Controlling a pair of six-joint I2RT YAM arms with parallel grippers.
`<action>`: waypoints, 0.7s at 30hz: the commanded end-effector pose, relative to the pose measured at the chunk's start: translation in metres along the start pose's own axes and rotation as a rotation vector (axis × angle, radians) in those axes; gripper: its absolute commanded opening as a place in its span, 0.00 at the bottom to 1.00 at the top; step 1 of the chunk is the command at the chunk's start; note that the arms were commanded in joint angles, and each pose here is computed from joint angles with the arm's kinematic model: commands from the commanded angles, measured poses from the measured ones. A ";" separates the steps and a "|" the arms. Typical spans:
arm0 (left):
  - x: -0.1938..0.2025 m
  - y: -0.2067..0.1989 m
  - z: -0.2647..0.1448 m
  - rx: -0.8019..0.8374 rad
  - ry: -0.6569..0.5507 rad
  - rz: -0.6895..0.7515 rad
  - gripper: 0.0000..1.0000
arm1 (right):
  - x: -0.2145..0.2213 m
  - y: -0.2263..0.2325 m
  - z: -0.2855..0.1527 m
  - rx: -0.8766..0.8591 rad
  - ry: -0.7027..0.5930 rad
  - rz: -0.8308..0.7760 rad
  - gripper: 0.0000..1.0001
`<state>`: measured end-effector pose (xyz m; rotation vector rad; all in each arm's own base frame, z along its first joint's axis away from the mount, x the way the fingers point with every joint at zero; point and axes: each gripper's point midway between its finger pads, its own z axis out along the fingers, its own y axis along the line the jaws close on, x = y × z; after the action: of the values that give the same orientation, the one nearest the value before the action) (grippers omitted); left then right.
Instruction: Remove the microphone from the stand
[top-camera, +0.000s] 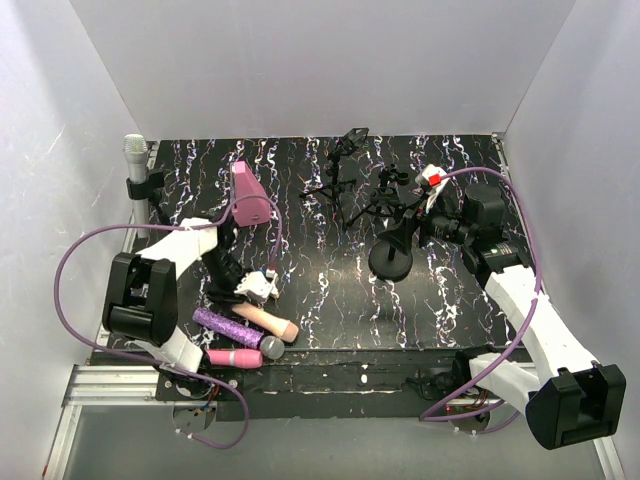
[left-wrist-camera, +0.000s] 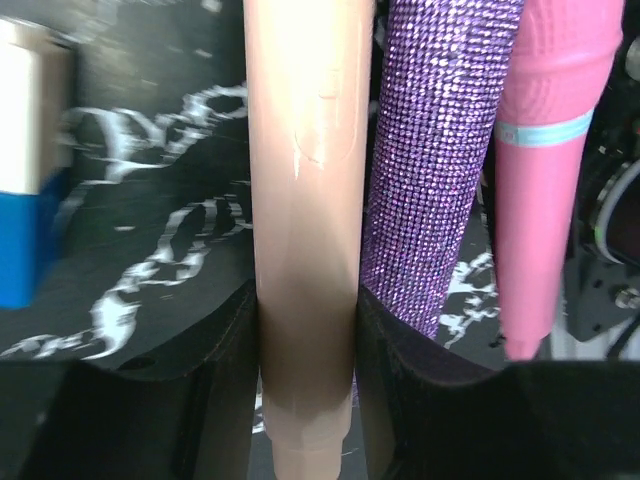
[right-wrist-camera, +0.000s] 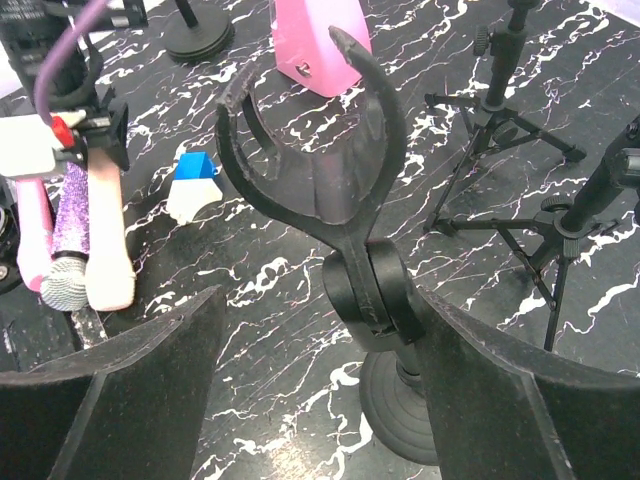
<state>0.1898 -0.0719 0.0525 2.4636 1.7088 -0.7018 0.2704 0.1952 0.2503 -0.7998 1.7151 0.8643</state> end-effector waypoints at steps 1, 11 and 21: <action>0.032 -0.017 0.011 0.079 0.124 -0.051 0.05 | -0.015 0.003 -0.003 -0.004 -0.022 -0.019 0.80; 0.045 0.010 0.022 0.052 0.137 -0.103 0.49 | -0.018 0.000 -0.002 0.006 -0.021 -0.019 0.80; 0.028 0.012 -0.008 0.036 0.111 -0.078 0.63 | -0.026 0.000 -0.008 0.031 -0.003 -0.030 0.81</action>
<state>0.1893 -0.0442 0.0263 2.5356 1.9364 -0.7069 0.2736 0.1927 0.2501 -0.7835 1.7522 0.8483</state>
